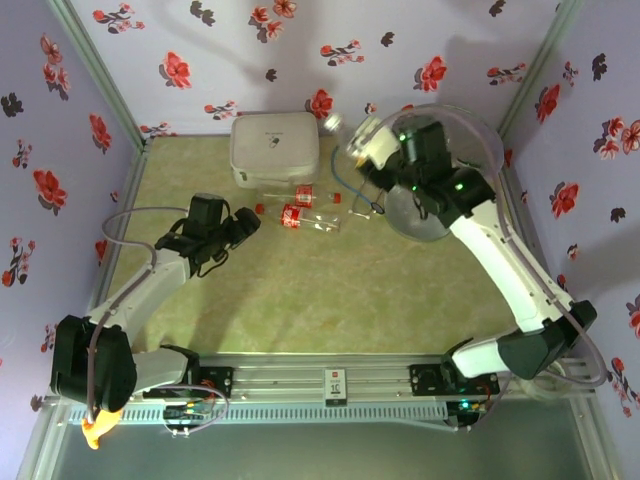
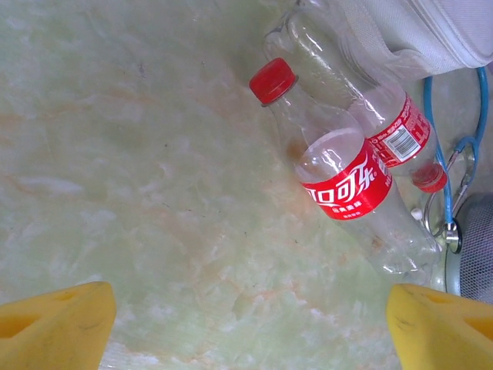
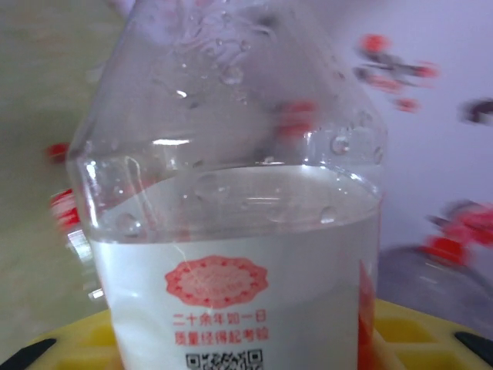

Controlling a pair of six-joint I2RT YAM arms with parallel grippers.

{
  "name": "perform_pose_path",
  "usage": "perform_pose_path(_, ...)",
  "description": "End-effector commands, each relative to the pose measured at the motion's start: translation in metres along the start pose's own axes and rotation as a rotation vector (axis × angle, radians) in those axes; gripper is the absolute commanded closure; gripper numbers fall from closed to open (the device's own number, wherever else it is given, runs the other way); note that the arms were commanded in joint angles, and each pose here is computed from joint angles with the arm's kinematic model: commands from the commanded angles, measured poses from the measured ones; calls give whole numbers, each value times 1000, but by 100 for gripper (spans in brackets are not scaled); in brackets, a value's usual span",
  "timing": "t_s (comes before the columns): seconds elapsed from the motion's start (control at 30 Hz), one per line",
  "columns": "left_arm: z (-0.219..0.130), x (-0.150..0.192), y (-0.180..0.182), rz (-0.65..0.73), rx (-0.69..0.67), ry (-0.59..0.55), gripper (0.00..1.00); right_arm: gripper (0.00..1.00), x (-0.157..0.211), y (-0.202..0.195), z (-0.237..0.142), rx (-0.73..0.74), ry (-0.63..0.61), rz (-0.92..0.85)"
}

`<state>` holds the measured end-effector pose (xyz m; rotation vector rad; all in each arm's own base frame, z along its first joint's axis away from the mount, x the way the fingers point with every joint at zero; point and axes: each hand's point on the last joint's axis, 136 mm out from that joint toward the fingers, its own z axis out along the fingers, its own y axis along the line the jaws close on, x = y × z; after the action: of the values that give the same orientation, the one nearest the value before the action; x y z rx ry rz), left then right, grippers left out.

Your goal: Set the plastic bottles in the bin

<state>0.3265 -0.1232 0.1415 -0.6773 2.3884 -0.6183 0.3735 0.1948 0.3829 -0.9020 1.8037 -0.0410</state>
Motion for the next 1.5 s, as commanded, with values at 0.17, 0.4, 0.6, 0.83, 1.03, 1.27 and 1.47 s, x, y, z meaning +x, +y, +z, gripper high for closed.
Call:
perform_pose_path(0.17, 3, 1, 0, -28, 15, 10, 9, 63, 26, -137, 28, 315, 11, 275)
perform_pose_path(0.4, 3, 3, 2, -28, 11, 12, 9, 63, 74, -179, 60, 365, 89, 387)
perform_pose_path(0.6, 6, 3, 3, -30, 7, 15, 9, 62, 122, -192, 68, 410, 198, 414)
perform_pose_path(0.83, 8, 3, 1, -32, 7, 17, 9, 60, 155, -190, 79, 432, 299, 347)
perform_pose_path(1.03, 6, 3, 2, -31, 10, 16, 9, 60, 188, -172, 95, 379, 350, 381)
perform_pose_path(1.27, 5, 2, 0, -29, 12, 15, 9, 58, 207, -149, 101, 321, 361, 437)
perform_pose_path(1.47, 6, 2, 0, -31, 12, 13, 9, 55, 224, -141, 99, 310, 441, 439)
